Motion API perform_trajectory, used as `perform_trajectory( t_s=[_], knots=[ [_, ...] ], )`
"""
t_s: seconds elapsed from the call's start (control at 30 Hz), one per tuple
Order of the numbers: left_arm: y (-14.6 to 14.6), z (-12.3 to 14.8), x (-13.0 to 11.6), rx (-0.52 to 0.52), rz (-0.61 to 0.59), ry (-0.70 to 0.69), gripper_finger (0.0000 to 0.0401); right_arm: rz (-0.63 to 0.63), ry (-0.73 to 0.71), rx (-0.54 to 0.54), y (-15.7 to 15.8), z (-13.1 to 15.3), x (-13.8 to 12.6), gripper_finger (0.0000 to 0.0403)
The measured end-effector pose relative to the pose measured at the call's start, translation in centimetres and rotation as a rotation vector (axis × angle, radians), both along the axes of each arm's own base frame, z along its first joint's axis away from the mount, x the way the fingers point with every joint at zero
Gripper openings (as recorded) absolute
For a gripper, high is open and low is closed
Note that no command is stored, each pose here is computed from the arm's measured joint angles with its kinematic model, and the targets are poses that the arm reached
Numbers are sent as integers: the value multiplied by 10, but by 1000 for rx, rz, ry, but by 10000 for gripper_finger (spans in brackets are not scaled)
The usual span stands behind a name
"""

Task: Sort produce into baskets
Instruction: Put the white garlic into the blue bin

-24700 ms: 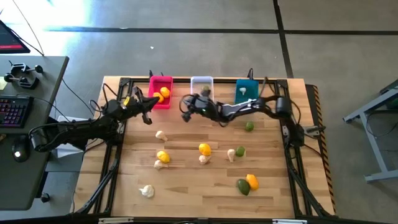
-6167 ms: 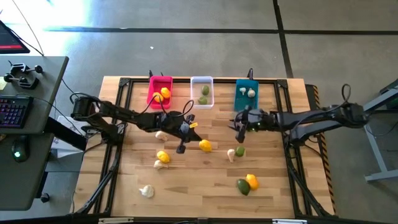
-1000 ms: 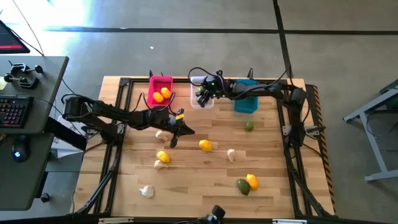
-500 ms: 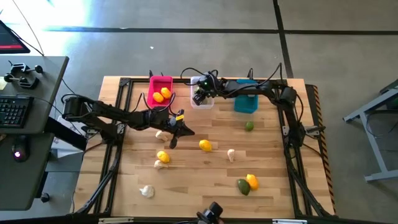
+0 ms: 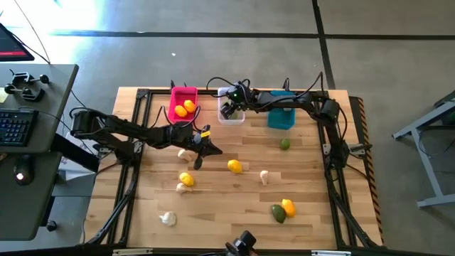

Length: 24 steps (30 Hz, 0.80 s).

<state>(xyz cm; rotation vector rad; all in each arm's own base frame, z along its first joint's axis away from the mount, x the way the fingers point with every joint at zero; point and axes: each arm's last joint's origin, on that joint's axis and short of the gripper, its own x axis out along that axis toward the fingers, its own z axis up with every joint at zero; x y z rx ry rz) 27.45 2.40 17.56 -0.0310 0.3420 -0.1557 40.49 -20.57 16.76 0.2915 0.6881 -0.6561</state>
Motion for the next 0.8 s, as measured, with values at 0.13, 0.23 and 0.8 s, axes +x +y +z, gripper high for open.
perform_trajectory(
  t_s=[0.13,0.23,0.8],
  knots=[
    [-1,8,-6,12,-5,7,0,-17,12,-109,13,13,0,152],
    [-3,16,-13,16,-13,20,0,-11,-24,-157,27,15,-6,73],
    [-57,38,-51,48,-143,386,0,-34,-314,-194,129,-2,-92,5]
  ],
)
